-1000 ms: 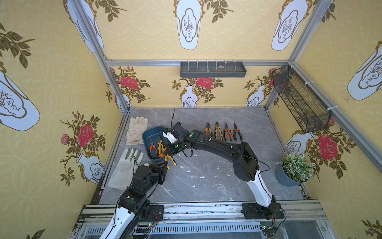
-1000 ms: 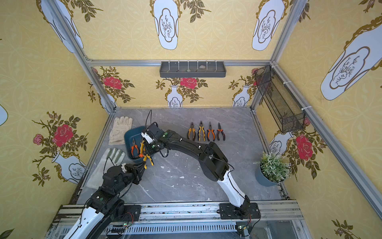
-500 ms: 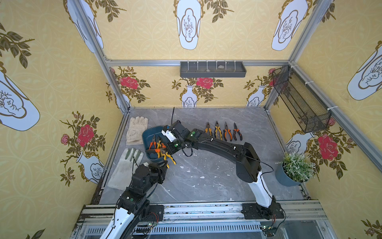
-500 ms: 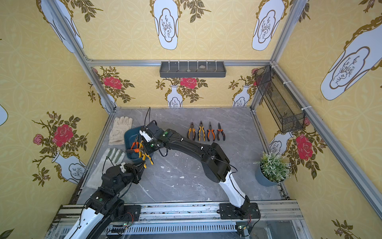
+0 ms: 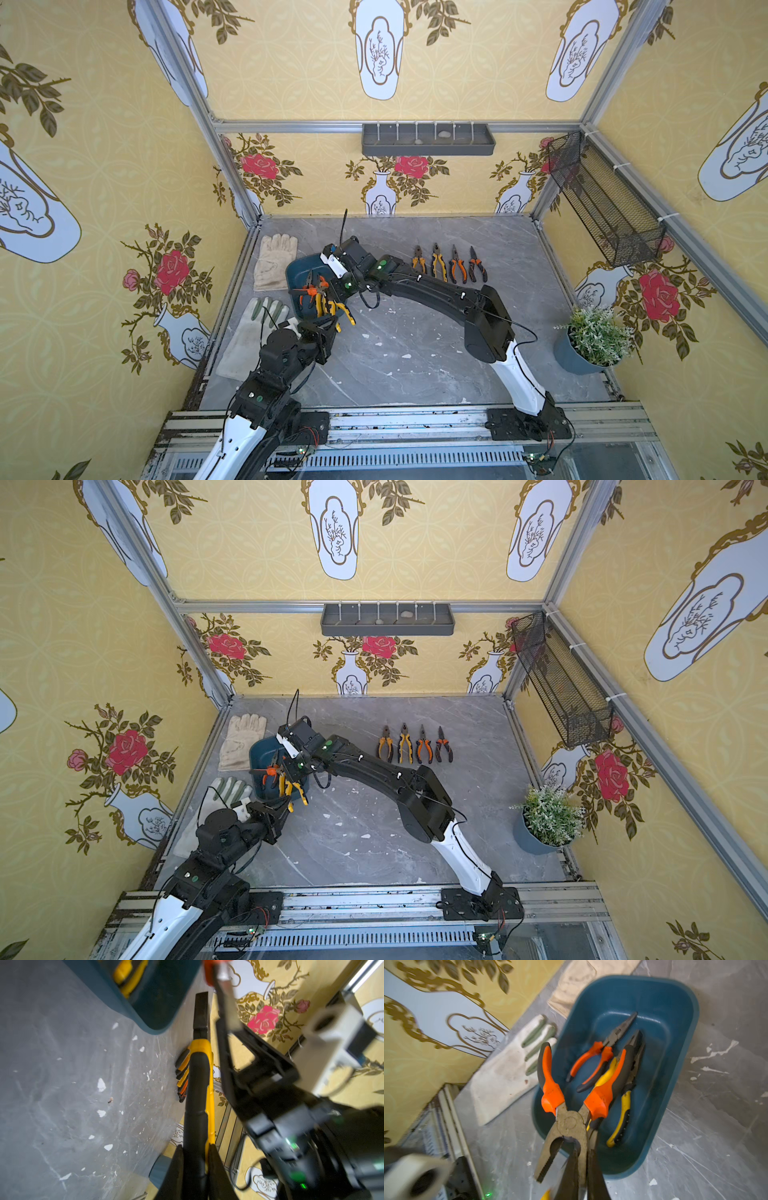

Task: Take the pliers out of the storage box
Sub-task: Pick up the pliers from the storage box.

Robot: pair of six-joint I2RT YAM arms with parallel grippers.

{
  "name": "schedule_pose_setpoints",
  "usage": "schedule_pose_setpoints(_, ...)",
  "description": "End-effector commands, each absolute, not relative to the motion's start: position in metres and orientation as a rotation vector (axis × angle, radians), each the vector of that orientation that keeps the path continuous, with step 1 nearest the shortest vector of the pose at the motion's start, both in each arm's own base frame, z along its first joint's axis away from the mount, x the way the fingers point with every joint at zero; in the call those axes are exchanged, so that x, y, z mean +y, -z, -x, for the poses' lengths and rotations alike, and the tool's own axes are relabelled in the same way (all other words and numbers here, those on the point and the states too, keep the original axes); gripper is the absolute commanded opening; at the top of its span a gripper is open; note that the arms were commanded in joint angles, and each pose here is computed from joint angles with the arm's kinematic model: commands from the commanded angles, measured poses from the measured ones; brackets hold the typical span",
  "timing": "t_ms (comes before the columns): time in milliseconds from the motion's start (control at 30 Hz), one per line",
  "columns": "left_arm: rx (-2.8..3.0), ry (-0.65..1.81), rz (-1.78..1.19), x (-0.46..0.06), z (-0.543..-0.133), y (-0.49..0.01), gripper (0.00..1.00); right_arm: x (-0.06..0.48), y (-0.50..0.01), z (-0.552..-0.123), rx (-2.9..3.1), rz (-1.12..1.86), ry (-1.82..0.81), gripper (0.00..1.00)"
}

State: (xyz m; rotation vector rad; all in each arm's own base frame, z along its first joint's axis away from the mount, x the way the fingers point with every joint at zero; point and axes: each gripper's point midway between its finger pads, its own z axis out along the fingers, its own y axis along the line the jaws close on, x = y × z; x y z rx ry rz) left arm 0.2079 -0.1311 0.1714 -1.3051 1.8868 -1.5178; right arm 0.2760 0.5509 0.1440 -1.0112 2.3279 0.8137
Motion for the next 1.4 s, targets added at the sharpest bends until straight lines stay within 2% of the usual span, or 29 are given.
schedule_pose_setpoints(0,1.893,1.614,1.040,-0.150,-0.205,-0.215,0.00,0.559,-0.147,-0.300,2.263,0.964,-0.792,0.00)
schedule_pose_setpoints(133,1.929,1.624,0.916,-0.158,-0.198,-0.239,0.00,0.561,-0.144,-0.312,2.264,0.938,-0.794,0.00)
schedule_pose_setpoints(333,1.925,1.511,0.756,-0.143,-0.181,-0.283,0.00,0.561,-0.139,-0.310,2.276,0.947,-0.797,0.00)
schedule_pose_setpoints(400,1.946,1.436,0.712,-0.137,-0.177,-0.291,0.00,0.562,-0.134,-0.302,2.289,0.972,-0.815,0.25)
schedule_pose_setpoints(433,1.953,1.414,0.691,-0.136,-0.177,-0.295,0.00,0.561,-0.131,-0.297,2.296,0.982,-0.813,0.34)
schedule_pose_setpoints(500,1.955,1.411,0.664,-0.138,-0.179,-0.299,0.00,0.559,-0.131,-0.290,2.300,0.986,-0.802,0.38)
schedule_pose_setpoints(867,2.041,1.285,0.539,-0.149,-0.199,-0.268,0.00,0.498,-0.164,-0.269,2.319,0.906,-0.733,0.40)
schedule_pose_setpoints(933,2.072,1.233,0.499,-0.150,-0.201,-0.262,0.00,0.477,-0.166,-0.272,2.342,0.873,-0.690,0.40)
schedule_pose_setpoints(1033,2.155,1.021,0.482,-0.131,-0.201,-0.248,0.00,0.444,-0.168,-0.282,2.371,0.807,-0.611,0.52)
schedule_pose_setpoints(1067,2.170,0.967,0.467,-0.127,-0.201,-0.244,0.00,0.436,-0.169,-0.285,2.375,0.791,-0.597,0.54)
schedule_pose_setpoints(1200,2.155,0.836,0.416,-0.114,-0.205,-0.244,0.00,0.401,-0.170,-0.296,2.398,0.717,-0.550,0.54)
schedule_pose_setpoints(1367,2.108,0.836,0.327,-0.121,-0.215,-0.246,0.00,0.384,-0.180,-0.302,2.399,0.668,-0.562,0.54)
